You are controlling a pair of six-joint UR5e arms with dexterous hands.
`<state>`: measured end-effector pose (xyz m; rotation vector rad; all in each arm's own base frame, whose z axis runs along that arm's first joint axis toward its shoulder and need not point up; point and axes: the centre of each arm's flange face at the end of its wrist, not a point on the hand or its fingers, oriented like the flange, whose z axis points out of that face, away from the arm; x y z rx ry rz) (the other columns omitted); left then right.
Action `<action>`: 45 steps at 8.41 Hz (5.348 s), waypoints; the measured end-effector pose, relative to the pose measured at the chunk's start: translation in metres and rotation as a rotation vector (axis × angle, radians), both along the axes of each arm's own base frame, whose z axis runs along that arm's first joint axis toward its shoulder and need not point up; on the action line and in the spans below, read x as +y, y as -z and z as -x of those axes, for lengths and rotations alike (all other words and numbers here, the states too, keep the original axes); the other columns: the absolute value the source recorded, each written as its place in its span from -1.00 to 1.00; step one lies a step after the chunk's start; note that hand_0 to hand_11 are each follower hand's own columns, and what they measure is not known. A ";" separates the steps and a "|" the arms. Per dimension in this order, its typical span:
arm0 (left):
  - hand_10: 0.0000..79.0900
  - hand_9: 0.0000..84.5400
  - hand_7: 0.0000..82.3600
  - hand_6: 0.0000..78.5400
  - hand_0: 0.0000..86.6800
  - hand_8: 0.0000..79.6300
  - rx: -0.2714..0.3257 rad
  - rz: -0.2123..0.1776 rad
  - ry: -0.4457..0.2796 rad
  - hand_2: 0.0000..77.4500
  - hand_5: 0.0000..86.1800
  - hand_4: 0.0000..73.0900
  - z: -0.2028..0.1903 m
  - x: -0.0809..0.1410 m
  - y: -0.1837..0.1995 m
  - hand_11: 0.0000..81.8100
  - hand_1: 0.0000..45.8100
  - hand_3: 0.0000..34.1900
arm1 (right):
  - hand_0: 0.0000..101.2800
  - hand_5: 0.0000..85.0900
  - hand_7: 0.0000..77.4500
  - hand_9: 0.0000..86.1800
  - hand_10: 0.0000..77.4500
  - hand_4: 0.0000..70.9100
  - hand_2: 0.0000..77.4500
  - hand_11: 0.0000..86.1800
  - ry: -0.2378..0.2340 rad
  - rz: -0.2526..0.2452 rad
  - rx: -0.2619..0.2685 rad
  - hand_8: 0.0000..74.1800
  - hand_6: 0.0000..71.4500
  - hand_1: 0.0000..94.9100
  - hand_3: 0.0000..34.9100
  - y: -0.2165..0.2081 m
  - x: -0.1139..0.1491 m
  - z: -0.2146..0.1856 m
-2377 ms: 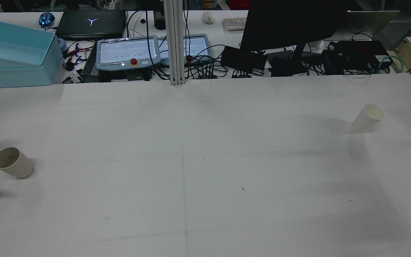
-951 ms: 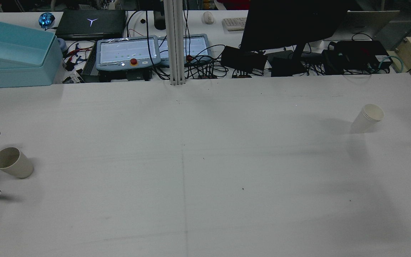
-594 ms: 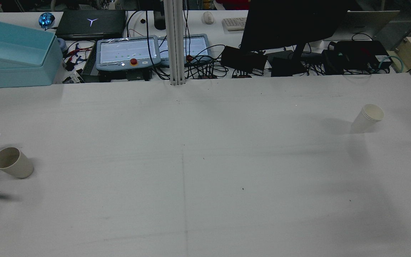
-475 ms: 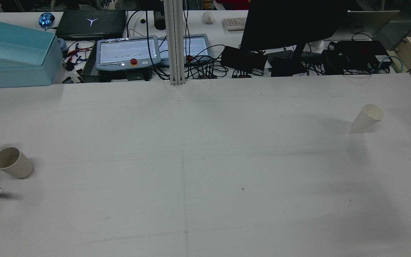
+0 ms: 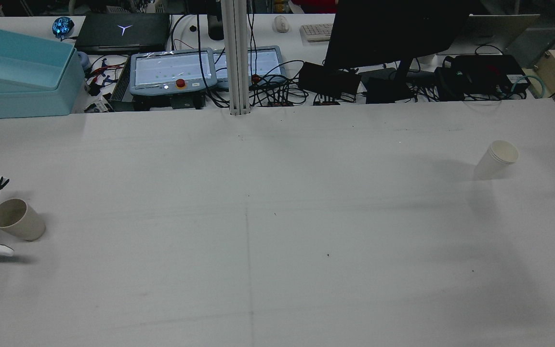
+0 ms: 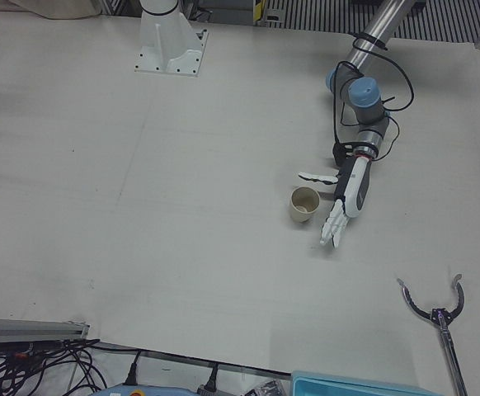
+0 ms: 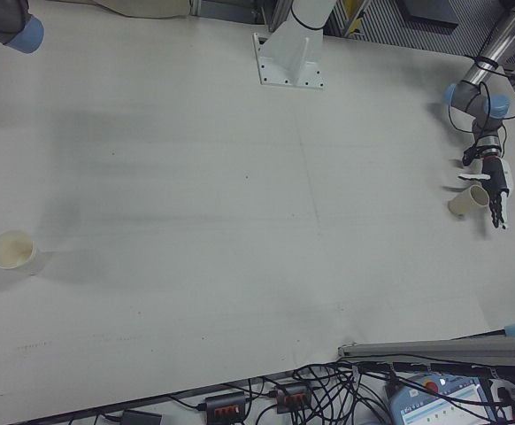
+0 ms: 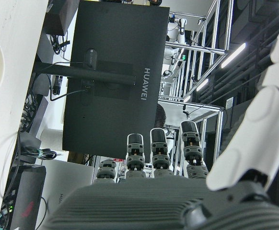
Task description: Pour water
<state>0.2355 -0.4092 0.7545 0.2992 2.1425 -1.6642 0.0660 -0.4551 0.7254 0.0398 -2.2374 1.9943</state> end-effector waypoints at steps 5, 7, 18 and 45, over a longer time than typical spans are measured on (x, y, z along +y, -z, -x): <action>-0.99 -0.99 -0.74 -0.86 0.21 -0.95 -0.013 0.006 0.000 -0.99 -1.00 -0.63 -0.011 -0.008 0.009 -0.96 -0.33 -1.00 | -0.09 -0.68 -0.39 -0.61 -0.90 -0.29 -0.77 -0.85 0.010 0.006 -0.001 -0.63 -0.66 -0.80 -0.72 -0.003 0.000 0.005; -0.99 -0.99 -0.74 -0.86 0.21 -0.95 -0.015 0.007 0.000 -0.99 -1.00 -0.63 -0.018 -0.012 0.014 -0.93 -0.33 -1.00 | -0.09 -0.68 -0.39 -0.61 -0.90 -0.29 -0.77 -0.85 0.010 0.004 -0.002 -0.63 -0.66 -0.84 -0.72 -0.003 0.000 0.006; -0.99 -0.99 -0.87 -0.93 0.21 -1.00 -0.024 0.011 -0.002 -0.99 -0.84 -0.46 -0.038 -0.025 0.031 -0.91 -0.31 -1.00 | -0.10 -0.68 -0.44 -0.61 -0.90 -0.32 -0.77 -0.85 -0.003 -0.001 -0.008 -0.63 -0.69 -0.84 -0.72 -0.004 0.002 0.001; -0.83 -0.91 -0.60 -0.71 0.75 -0.88 -0.002 0.022 0.030 -0.16 0.06 0.21 -0.046 -0.034 0.108 -0.69 -0.17 -0.99 | -0.08 -0.65 -0.51 -0.82 -0.93 -0.35 -0.65 -0.90 -0.051 0.082 0.297 -0.84 -0.73 -0.76 -0.72 -0.142 -0.013 -0.015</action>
